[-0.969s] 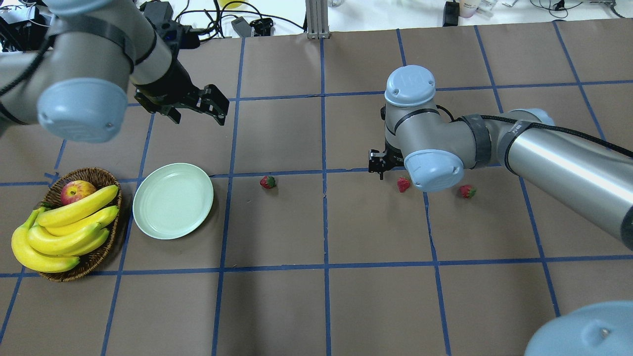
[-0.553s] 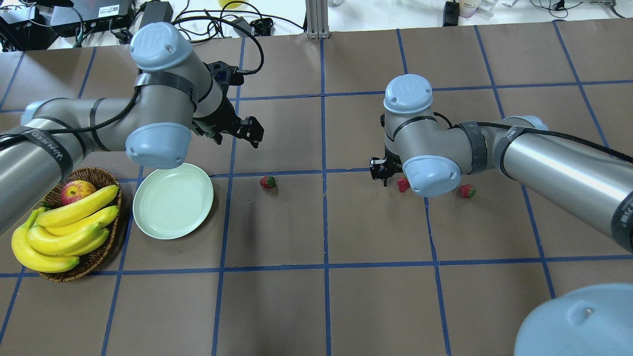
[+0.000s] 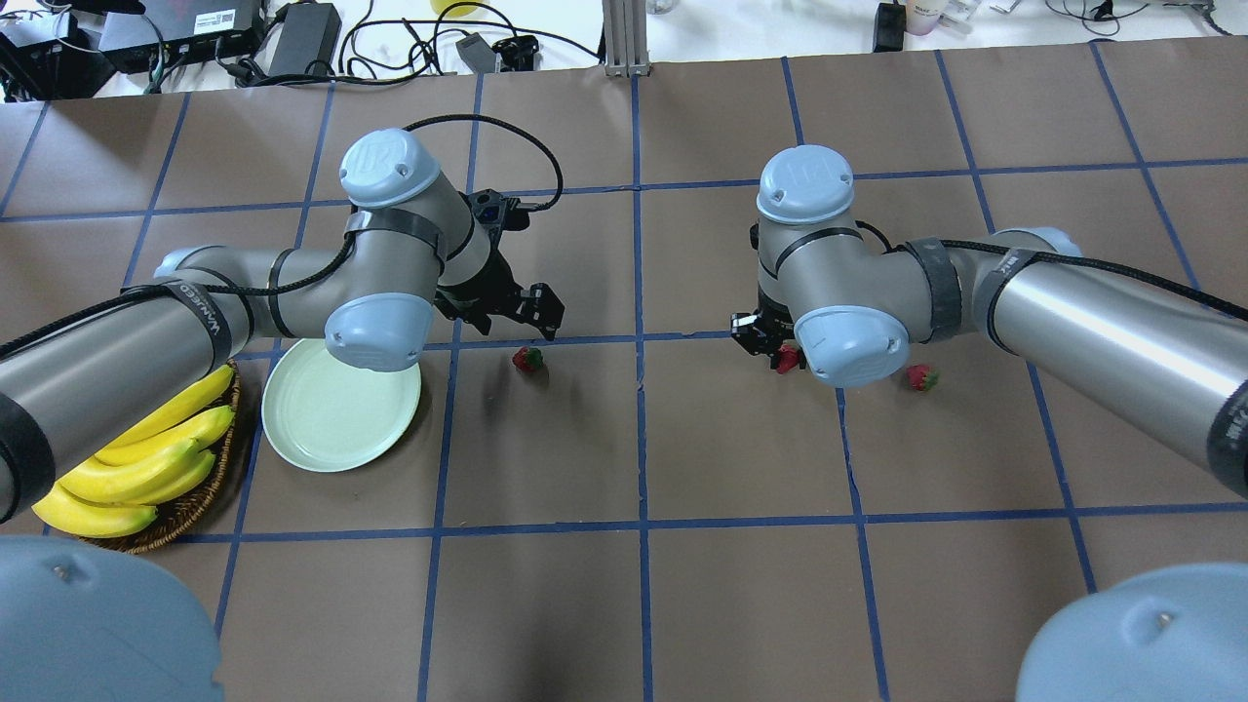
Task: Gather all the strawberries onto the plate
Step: 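Grasp the middle strawberry with the right gripper while the left arm reaches over, then grasp the dropped strawberry with the left gripper while the right carries its strawberry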
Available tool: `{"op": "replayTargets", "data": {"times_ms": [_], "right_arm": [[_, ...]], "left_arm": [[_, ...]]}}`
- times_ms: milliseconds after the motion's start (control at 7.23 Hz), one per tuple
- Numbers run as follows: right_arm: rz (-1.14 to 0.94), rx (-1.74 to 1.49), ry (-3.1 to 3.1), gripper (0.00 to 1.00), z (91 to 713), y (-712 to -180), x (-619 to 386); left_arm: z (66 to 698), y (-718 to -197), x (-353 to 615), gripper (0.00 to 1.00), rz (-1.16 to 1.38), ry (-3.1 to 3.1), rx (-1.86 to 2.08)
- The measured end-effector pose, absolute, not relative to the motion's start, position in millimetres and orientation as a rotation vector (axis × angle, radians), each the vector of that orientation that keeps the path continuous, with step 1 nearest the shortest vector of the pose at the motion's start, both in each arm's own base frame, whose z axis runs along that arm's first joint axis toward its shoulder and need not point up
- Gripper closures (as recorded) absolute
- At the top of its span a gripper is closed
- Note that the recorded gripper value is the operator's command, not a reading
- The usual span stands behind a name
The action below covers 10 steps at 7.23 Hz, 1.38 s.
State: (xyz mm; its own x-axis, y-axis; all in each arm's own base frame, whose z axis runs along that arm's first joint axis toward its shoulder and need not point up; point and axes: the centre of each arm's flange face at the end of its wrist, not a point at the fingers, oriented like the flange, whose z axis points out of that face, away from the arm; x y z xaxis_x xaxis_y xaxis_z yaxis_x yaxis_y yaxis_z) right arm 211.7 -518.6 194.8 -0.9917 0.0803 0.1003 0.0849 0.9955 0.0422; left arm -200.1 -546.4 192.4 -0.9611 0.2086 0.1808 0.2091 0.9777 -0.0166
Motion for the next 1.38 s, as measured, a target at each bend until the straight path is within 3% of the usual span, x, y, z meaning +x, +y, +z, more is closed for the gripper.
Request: {"op": "replayTargets", "data": {"times_ms": [277, 415, 553, 692, 969, 1107, 1245, 1384], "right_arm": [[-0.067, -0.166, -3.127, 0.88, 209.0, -517.7, 244.2], [-0.066, -0.202, -3.167, 0.88, 215.0, -509.1, 275.5], [-0.077, -0.241, -3.221, 0.88, 221.7, -500.9, 304.5], [-0.115, -0.265, -3.297, 0.88, 227.8, -495.5, 325.1], [-0.201, -0.281, -3.399, 0.82, 229.8, -489.8, 343.5], [-0.222, -0.284, -3.411, 0.27, 226.7, -488.9, 345.7], [-0.240, -0.286, -3.413, 0.00, 221.5, -488.9, 346.6], [-0.262, -0.289, -3.417, 0.00, 216.4, -488.6, 347.8]], "left_arm": [[176.6, -539.9, -201.2, 0.41, -0.040, -2.931, -0.303], [173.7, -538.8, -202.1, 0.70, -0.050, -2.926, -0.300], [172.6, -538.2, -202.4, 0.84, -0.055, -2.925, -0.303], [172.0, -537.7, -202.5, 0.92, -0.060, -2.925, -0.298], [176.5, -537.4, -202.1, 0.95, -0.054, -2.930, -0.292], [184.7, -539.9, -199.2, 0.95, -0.032, -2.936, -0.294], [195.3, -545.7, -188.7, 0.95, -0.021, -2.968, -0.290], [209.2, -554.4, -171.4, 0.95, -0.029, -3.020, -0.307]]}}
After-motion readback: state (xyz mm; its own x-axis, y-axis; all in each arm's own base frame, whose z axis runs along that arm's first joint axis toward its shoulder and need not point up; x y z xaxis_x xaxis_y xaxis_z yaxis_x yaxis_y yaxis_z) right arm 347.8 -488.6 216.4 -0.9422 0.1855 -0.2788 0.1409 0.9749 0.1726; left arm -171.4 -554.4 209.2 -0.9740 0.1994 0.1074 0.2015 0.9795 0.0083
